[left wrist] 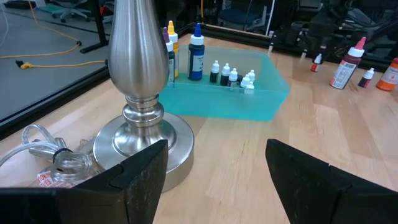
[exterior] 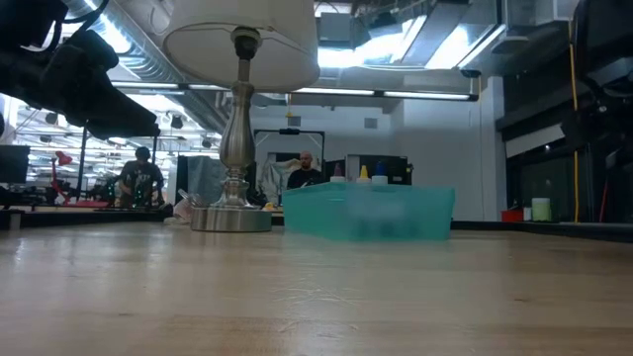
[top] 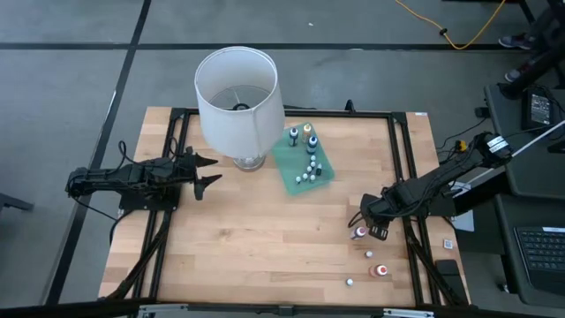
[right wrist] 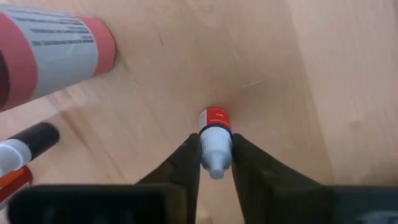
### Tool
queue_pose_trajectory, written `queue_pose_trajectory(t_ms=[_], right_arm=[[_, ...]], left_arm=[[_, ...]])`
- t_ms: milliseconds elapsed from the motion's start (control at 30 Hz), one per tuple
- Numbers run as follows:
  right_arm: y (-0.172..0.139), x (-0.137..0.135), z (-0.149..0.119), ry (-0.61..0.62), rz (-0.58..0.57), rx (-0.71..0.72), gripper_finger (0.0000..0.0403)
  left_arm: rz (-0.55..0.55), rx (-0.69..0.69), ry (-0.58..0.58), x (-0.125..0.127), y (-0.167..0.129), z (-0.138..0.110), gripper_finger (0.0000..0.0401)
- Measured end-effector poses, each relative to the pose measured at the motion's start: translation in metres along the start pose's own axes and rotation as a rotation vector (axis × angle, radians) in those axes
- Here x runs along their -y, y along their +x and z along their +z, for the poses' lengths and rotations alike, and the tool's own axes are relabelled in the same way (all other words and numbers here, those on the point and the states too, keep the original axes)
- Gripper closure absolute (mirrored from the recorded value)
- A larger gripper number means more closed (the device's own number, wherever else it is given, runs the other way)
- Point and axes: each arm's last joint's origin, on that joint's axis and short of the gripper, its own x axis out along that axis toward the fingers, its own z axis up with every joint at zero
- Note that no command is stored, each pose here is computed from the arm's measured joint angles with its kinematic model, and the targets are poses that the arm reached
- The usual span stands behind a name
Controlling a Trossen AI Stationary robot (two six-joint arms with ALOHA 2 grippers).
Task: Pick & Place food coloring
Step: Put the small orange food coloring bottle into the green bin
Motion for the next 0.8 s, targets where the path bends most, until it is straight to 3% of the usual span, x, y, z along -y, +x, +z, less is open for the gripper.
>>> queue_pose_trajectory(t_ms=[100,300,500,800], right_arm=[[-0.002,-0.001,0.001,-0.002,0.004,0.003,0.0341],[-0.018,-0.01,0.008,-0.027,0.012,0.054,0.0337],[-0.049,-0.011,0.017,-0.046,-0.069,0.072,0.0339],[-0.098,-0.02,0.074,-0.228,-0.178,0.188,0.0339]], left_arm=[[0.0,0.0,0.0,0.0,0.0,0.0,0.0134],[0.0,0.0,0.0,0.0,0.0,0.0,0.0135],[0.0,0.0,0.0,0.0,0.0,0.0,0.0136],[0.0,0.0,0.0,0.0,0.0,0.0,0.0136]])
